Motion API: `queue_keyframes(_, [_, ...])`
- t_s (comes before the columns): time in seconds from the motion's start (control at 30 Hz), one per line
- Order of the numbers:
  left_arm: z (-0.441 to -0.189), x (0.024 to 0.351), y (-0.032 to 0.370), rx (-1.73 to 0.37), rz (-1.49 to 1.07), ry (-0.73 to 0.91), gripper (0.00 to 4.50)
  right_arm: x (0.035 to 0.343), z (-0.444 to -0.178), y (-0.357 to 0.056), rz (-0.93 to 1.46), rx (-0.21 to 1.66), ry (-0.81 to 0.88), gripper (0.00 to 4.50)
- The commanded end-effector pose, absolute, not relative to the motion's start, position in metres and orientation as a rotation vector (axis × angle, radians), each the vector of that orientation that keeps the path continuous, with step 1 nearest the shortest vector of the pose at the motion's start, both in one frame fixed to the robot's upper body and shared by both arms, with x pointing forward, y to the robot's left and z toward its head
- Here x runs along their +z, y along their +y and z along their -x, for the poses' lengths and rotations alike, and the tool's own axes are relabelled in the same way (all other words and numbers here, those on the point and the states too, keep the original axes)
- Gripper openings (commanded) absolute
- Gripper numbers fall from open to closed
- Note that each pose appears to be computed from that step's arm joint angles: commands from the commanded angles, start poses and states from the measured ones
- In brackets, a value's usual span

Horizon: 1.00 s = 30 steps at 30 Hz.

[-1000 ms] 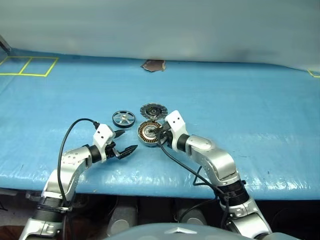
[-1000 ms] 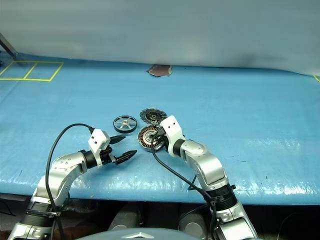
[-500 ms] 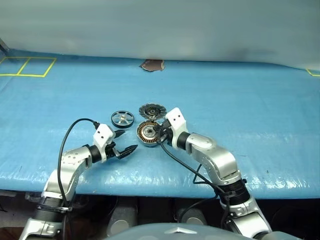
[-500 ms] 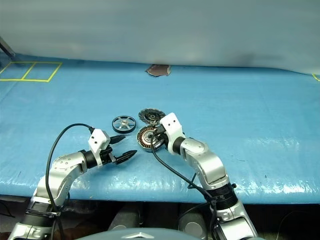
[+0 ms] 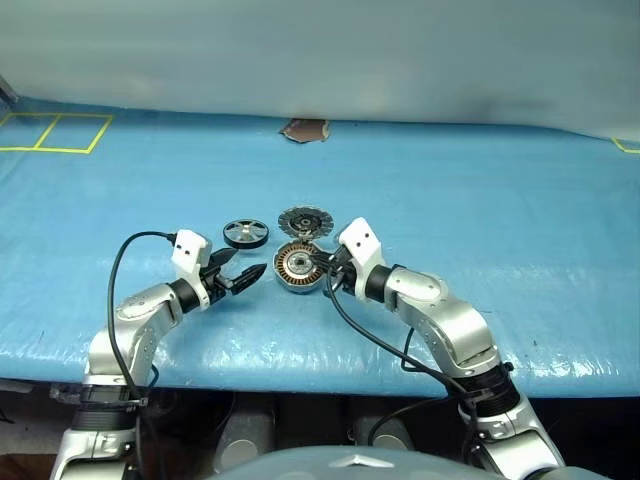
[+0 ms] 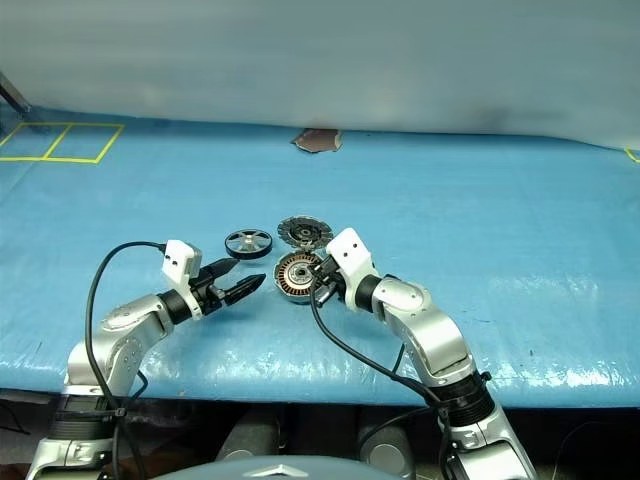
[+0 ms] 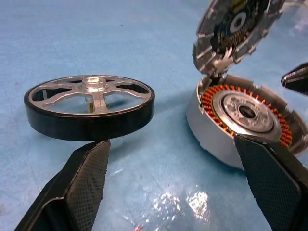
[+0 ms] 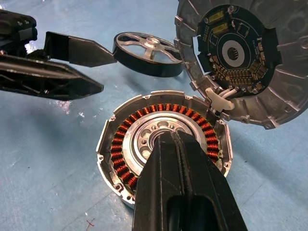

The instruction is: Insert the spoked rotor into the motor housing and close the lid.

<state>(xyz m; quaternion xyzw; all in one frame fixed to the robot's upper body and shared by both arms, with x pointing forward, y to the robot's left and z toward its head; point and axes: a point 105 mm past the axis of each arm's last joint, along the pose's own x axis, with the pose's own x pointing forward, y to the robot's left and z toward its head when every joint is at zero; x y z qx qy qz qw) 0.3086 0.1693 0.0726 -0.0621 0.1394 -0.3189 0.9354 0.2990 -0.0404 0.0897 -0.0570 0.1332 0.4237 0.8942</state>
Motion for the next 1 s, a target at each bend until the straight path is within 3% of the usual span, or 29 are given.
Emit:
queue_keyframes(0.03, [-0.312, 0.093, 0.175, -0.637, 0.079, 0.227, 4.50, 0.104, -0.297, -0.039, 0.113, 0.887, 0.210, 0.02])
queue_keyframes(0.3, [-0.302, 0.083, 0.173, -0.678, 0.004, 0.310, 4.50, 0.100, -0.299, -0.042, 0.115, 0.858, 0.220, 0.02])
queue_keyframes(0.47, [-0.304, 0.094, 0.176, -0.663, -0.060, 0.266, 4.50, 0.098, -0.298, -0.042, 0.115, 0.855, 0.227, 0.02])
queue_keyframes(0.7, [-0.332, 0.137, 0.179, -0.603, -0.289, 0.160, 4.50, 0.100, -0.299, -0.042, 0.116, 0.856, 0.229, 0.02])
queue_keyframes(1.0, [-0.384, 0.170, 0.201, -0.584, -0.927, 0.302, 4.50, 0.105, -0.302, -0.049, 0.108, 0.823, 0.227, 0.02])
